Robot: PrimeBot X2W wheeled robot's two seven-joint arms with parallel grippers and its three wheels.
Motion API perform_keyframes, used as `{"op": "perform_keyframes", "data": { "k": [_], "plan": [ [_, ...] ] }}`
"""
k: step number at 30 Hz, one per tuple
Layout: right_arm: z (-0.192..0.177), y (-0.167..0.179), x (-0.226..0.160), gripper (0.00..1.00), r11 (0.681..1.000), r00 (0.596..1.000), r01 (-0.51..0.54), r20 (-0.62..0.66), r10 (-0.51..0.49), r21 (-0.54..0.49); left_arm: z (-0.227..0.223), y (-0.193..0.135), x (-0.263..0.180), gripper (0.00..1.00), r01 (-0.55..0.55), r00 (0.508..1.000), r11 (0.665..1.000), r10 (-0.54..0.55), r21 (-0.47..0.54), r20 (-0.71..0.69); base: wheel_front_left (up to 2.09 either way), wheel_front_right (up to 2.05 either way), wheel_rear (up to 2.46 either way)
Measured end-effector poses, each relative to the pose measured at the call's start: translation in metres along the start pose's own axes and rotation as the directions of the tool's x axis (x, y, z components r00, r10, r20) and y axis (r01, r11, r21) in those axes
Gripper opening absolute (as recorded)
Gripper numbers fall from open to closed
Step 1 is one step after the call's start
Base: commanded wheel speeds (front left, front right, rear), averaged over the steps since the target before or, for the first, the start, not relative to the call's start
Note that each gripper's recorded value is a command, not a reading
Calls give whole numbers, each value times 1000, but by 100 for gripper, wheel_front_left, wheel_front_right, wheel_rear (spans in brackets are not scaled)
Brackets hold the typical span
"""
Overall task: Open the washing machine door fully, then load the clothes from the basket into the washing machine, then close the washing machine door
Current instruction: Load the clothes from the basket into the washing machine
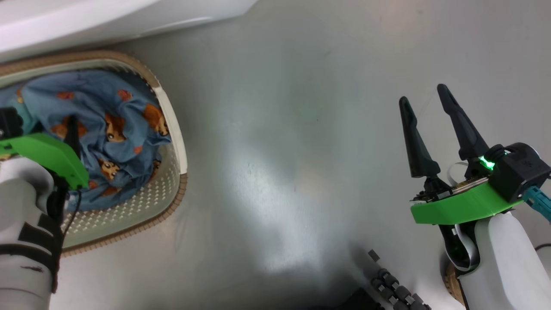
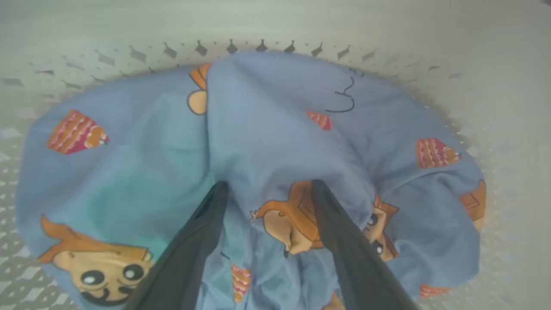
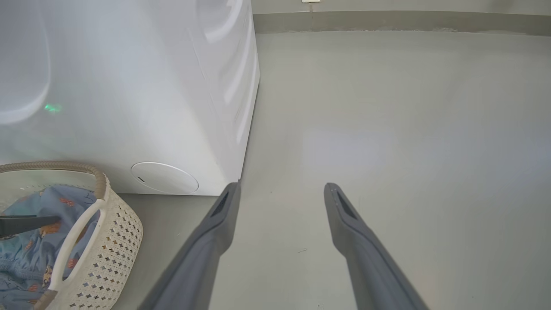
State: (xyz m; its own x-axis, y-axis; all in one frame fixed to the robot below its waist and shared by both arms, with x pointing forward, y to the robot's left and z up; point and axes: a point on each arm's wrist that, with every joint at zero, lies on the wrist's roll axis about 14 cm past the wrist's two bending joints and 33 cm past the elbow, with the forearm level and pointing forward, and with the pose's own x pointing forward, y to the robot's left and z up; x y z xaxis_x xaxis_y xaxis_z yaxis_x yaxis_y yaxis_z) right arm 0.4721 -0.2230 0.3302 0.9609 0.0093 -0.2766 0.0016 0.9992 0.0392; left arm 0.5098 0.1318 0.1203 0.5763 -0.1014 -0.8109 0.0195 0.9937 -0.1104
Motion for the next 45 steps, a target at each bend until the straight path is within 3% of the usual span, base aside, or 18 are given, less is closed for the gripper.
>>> {"op": "perform_keyframes", "data": {
  "k": [14, 15, 16, 17, 25, 31, 45],
  "plan": [
    [-25, -2, 9, 100, 1000, 999, -5, -48, 5, -6, -19, 3, 32, 100, -34, 998, 998, 38, 61, -59, 0, 0, 0],
    [-27, -2, 9, 100, 1000, 999, -4, -51, 4, -7, -21, 2, 34, 92, -33, 997, 997, 37, 66, -65, 0, 0, 0],
    [-28, -3, 9, 100, 1000, 999, -4, -54, 3, -8, -23, 1, 35, 42, -30, 997, 997, 35, 77, -68, 0, 0, 0],
    [-30, -3, 9, 100, 1000, 998, -3, -57, 3, -9, -25, 1, 36, 0, -29, 997, 996, 35, 84, -71, 0, 0, 0],
    [-25, -4, 11, 100, 1000, 999, 1, -43, -1, 0, -20, -9, 30, 0, -14, 999, 996, 18, 94, -41, 0, 0, 0],
    [-10, 2, 11, 100, 1000, 1000, -14, -9, 14, 13, -17, -8, 6, 0, -29, 1000, 999, 29, 44, 11, 0, 0, 0],
    [38, 18, -21, 100, 998, 997, -36, 75, 31, 59, 19, -9, -100, 0, -41, 965, 996, 62, -85, 255, 0, 0, 0]
  ]
}}
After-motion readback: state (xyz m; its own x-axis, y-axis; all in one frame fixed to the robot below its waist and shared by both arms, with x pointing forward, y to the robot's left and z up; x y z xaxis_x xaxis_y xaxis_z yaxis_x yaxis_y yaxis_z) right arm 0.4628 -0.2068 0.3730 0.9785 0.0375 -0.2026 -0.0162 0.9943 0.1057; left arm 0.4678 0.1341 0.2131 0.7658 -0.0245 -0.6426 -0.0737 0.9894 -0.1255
